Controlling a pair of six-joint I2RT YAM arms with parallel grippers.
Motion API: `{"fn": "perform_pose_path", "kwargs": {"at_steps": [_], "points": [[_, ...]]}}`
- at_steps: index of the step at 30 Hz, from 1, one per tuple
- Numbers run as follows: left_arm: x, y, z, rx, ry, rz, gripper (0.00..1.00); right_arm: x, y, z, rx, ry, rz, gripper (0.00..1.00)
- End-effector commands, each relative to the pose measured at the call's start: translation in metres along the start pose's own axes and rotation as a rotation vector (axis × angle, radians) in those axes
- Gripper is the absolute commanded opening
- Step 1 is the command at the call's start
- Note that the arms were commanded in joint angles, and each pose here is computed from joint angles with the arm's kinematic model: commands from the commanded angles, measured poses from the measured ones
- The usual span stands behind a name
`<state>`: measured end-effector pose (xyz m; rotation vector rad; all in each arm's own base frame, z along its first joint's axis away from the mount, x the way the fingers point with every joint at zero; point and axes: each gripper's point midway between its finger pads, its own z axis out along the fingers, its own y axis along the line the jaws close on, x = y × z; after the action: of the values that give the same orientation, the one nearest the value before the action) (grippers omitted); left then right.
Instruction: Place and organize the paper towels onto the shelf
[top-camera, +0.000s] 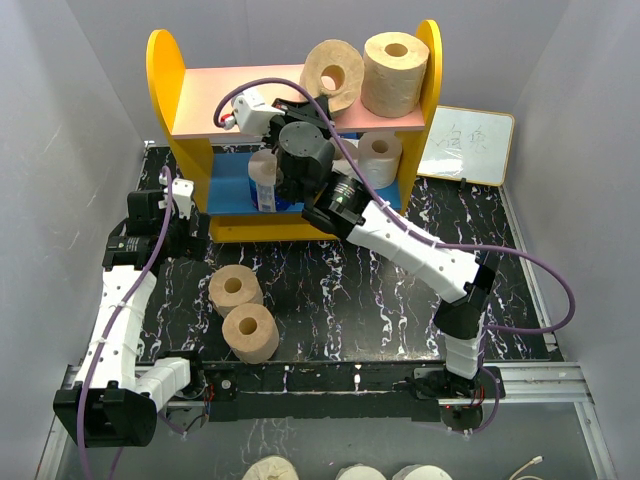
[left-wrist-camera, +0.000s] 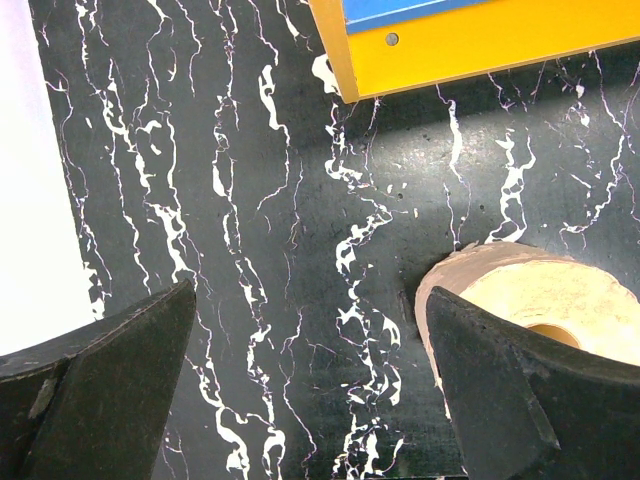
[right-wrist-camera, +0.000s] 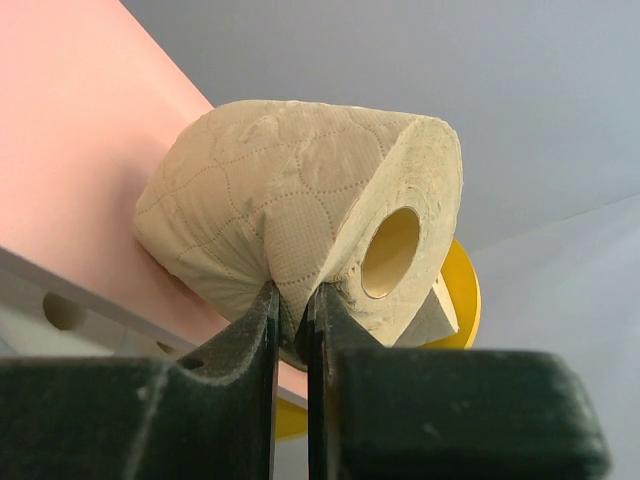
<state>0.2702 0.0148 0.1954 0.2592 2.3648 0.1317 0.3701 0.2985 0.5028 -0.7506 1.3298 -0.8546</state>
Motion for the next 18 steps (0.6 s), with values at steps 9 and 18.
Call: {"fn": "perform_pose_path", "kwargs": {"at_steps": [9, 18], "points": [[-0.009, -0.001, -0.008, 0.011, -0.039, -0.008, 0.99, 0.001, -0.039, 0.008, 0.08, -0.037, 0.153, 0.29], [-0.007, 0.0, -0.009, 0.008, -0.039, -0.005, 0.99, 0.0, -0.049, 0.011, 0.125, -0.061, 0.18, 0.71]]}}
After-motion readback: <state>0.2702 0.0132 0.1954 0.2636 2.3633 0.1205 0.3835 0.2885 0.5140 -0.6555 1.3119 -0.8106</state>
